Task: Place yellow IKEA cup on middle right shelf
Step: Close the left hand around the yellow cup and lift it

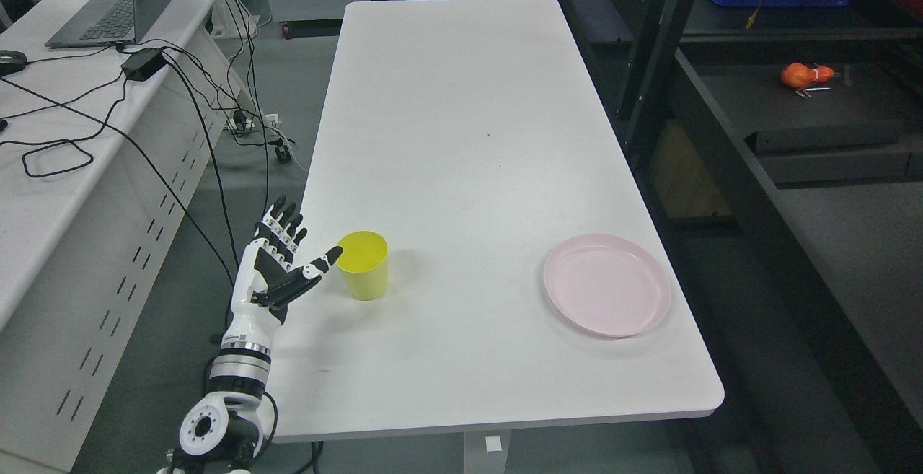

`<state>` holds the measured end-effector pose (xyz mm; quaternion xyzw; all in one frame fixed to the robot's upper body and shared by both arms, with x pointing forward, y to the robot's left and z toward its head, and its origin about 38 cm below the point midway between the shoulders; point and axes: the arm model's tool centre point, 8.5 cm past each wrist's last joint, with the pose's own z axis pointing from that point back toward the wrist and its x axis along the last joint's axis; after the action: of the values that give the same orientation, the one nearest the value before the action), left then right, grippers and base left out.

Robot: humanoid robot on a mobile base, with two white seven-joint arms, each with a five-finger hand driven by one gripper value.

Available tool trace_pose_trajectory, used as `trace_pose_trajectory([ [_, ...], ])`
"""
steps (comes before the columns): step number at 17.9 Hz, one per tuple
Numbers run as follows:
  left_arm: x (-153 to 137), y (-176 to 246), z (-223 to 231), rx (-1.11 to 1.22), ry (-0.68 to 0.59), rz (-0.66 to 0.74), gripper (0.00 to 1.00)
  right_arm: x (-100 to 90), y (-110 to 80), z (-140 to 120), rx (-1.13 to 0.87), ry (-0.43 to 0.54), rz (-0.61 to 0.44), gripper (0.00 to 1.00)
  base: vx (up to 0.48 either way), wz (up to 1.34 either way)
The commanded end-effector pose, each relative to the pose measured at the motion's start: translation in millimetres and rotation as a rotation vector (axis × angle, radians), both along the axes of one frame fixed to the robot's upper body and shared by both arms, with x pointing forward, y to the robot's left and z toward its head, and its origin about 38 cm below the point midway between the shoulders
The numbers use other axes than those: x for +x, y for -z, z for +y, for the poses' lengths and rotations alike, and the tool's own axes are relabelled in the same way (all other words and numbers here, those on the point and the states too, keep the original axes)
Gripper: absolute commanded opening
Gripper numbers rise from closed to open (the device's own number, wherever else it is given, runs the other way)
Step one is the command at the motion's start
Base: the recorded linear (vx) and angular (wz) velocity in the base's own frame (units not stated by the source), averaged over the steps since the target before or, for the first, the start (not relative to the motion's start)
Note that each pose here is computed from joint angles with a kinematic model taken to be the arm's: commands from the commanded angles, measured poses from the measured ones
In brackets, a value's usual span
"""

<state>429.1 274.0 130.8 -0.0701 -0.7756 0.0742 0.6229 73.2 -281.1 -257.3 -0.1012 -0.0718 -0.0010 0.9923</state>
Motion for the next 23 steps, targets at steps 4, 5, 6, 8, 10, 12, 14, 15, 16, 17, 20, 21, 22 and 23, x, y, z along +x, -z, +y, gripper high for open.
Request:
trace_pose_trajectory([
  [4, 18, 46, -62, 0.046, 0.198, 0.147, 0.99, -8.8, -0.2, -10, -0.012, 0.008, 0.011, 0.99, 0.0, 0.0],
  [5, 18, 47, -66, 0.05, 0.21, 0.149, 0.99, -8.8, -0.2, -10, -0.012, 0.008, 0.011, 0.99, 0.0, 0.0],
  [6, 17, 48, -67, 0.052, 0.214, 0.151, 0.99, -8.8, -0.2, -10, -0.012, 0.008, 0.011, 0.99, 0.0, 0.0],
  [8, 16, 49, -67, 0.054, 0.215, 0.158, 0.99, -8.8, -0.2, -10, -0.012, 0.008, 0.011, 0.99, 0.0, 0.0],
  [10, 16, 51, -67, 0.056, 0.213, 0.165, 0.99, -8.8, -0.2, -10, -0.012, 0.008, 0.011, 0.99, 0.0, 0.0],
  [12, 17, 58, -63, 0.054, 0.203, 0.185, 0.99, -8.8, -0.2, -10, -0.012, 0.008, 0.011, 0.99, 0.0, 0.0],
  [14, 18, 60, -62, 0.051, 0.198, 0.191, 0.99, -8.8, -0.2, -10, -0.012, 0.008, 0.011, 0.99, 0.0, 0.0],
  [15, 18, 60, -62, 0.051, 0.2, 0.191, 0.99, -8.8, -0.2, -10, -0.012, 0.008, 0.011, 0.99, 0.0, 0.0],
  [16, 18, 60, -62, 0.051, 0.2, 0.191, 0.97, -8.8, -0.2, -10, -0.012, 0.008, 0.011, 0.99, 0.0, 0.0],
  [17, 18, 60, -61, 0.052, 0.198, 0.191, 0.96, -8.8, -0.2, -10, -0.012, 0.008, 0.011, 0.99, 0.0, 0.0],
  [20, 17, 60, -59, 0.047, 0.192, 0.191, 0.88, -8.8, -0.2, -10, -0.012, 0.008, 0.011, 0.99, 0.0, 0.0],
  [21, 18, 59, -55, 0.043, 0.183, 0.182, 0.81, -8.3, -0.2, -10, -0.012, 0.008, 0.01, 0.99, 0.0, 0.0],
  [22, 18, 57, -48, 0.034, 0.163, 0.173, 0.72, -8.8, -0.2, -10, -0.012, 0.008, 0.011, 0.99, 0.0, 0.0],
  [23, 18, 54, -42, 0.028, 0.146, 0.155, 0.64, -8.8, -0.2, -10, -0.012, 0.008, 0.011, 0.99, 0.0, 0.0],
])
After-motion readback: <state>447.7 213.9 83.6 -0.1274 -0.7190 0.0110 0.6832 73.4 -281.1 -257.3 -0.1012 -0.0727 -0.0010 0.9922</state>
